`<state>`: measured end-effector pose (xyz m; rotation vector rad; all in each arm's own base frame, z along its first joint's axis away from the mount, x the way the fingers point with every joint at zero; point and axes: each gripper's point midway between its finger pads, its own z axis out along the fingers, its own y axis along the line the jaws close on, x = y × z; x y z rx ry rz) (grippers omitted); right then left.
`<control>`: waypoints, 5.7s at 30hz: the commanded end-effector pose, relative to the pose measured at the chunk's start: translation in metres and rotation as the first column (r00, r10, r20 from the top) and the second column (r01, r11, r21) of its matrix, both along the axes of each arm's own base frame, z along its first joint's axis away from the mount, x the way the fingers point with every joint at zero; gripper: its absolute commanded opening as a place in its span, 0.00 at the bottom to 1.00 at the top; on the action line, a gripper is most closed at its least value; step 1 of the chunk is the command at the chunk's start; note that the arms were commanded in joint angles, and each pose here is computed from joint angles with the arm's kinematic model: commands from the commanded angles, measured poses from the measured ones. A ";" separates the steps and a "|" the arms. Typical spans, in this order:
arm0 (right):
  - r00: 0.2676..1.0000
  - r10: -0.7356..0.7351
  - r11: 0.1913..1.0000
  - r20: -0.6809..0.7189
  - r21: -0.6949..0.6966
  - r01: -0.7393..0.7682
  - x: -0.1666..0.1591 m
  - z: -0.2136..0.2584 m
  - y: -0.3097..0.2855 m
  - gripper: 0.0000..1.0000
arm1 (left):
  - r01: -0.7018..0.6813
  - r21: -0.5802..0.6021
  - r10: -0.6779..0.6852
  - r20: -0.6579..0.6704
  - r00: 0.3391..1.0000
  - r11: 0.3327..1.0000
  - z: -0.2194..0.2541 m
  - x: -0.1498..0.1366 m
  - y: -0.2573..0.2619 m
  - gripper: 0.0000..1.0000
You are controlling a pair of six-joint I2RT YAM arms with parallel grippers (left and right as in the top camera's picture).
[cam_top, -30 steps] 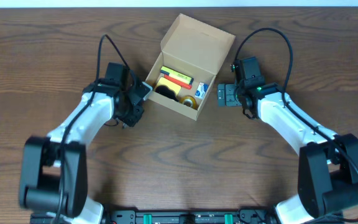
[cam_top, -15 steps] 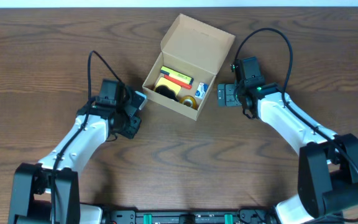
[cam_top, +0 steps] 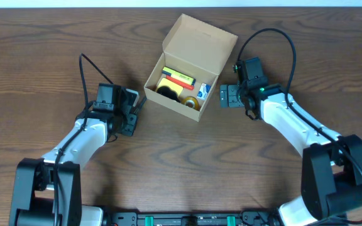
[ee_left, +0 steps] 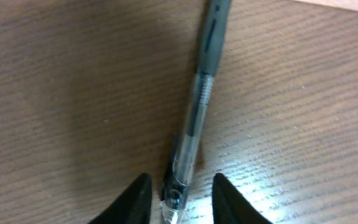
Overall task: Pack container
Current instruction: 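Lower the left gripper onto the black pen and grasp it, then lift the pen with the left gripper and lower it into the box, then open the left gripper and push the pen down beside the highlighter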
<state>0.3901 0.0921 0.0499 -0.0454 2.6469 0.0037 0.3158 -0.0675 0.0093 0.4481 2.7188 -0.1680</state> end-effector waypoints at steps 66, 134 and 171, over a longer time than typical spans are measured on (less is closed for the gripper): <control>1.000 -0.018 1.000 -0.011 0.002 0.018 -0.001 -0.004 -0.004 0.99 | 0.659 0.611 -0.862 0.080 0.500 0.439 0.165 0.147 -0.081 0.06; 1.000 -0.018 1.000 -0.011 0.002 0.018 -0.001 -0.004 -0.004 0.99 | 0.683 0.644 -0.931 0.146 0.334 0.345 0.208 0.148 -0.124 0.37; 1.000 -0.018 1.000 -0.011 0.002 0.018 -0.001 -0.004 -0.004 0.99 | 0.328 0.106 -0.340 0.131 0.931 0.939 0.110 0.157 -0.093 0.65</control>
